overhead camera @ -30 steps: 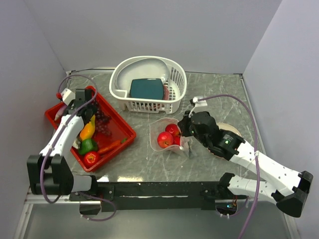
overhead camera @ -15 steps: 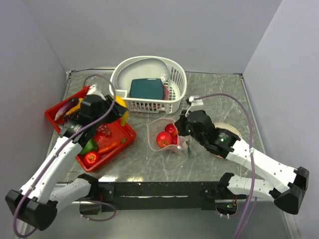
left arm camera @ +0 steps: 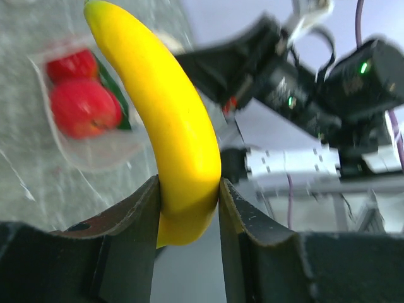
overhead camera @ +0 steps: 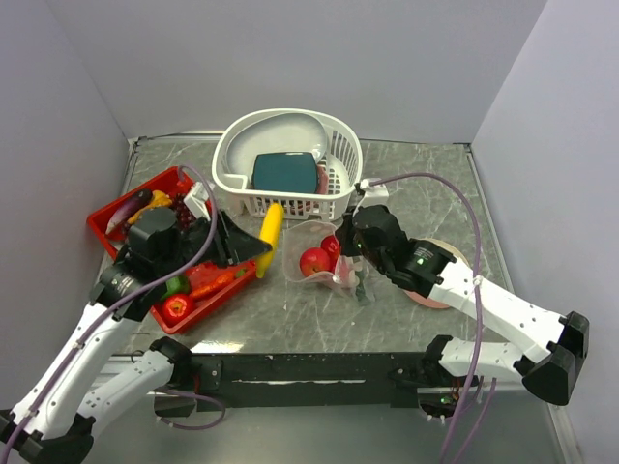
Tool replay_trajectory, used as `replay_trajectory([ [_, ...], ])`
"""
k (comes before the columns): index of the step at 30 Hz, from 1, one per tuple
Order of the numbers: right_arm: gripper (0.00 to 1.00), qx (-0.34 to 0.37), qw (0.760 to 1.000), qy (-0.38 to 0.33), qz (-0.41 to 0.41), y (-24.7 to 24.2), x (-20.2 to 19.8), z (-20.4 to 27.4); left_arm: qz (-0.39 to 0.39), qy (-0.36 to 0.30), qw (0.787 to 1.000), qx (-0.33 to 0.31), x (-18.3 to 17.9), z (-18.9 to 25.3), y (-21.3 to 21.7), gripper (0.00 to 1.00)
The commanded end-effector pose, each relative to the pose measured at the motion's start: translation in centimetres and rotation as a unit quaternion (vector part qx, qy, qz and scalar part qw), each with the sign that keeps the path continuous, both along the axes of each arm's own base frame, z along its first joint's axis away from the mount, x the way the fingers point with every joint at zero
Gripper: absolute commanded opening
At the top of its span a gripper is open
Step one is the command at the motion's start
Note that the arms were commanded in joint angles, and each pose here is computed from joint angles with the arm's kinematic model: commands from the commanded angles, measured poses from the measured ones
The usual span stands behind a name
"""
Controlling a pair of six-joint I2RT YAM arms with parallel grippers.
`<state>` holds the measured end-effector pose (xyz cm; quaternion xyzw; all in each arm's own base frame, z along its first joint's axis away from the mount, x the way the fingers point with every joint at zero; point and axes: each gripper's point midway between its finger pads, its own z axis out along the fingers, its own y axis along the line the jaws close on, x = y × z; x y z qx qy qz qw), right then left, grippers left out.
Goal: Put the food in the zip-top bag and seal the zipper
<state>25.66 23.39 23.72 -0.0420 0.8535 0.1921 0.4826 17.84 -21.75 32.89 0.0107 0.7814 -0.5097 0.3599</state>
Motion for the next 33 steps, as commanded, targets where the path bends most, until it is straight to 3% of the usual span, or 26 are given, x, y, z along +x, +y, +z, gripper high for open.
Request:
replay_trajectory([
  [1, 0.00, 0.025, 0.999, -0.023, -0.024, 0.1, 1.0, 2.8, -0.102, 0.042, 0.994, -0.016, -3.2, -1.2, -1.7, 0.38],
  [10, 0.00, 0.017, 0.999, -0.018, -0.025, -0.1, 1.0, 2.7, -0.152, 0.105, 0.982, 0.028, -4.2, -4.3, -2.3, 0.37],
  [16, 0.00, 0.021, 0.999, -0.015, -0.020, -0.1, 0.6, 2.5, -0.162, 0.130, 0.978, 0.015, -2.6, -3.7, -4.3, 0.32],
  [23, 0.00, 0.032, 0.999, -0.014, -0.009, 0.1, -0.3, 2.6, -0.143, 0.176, 0.973, 0.034, 0.5, -4.4, -6.2, 0.34],
  [33, 0.00, 0.029, 1.000, -0.011, 0.000, 0.1, -1.0, 2.4, -0.141, 0.188, 0.960, 0.151, 3.3, -7.5, -7.9, 0.32],
])
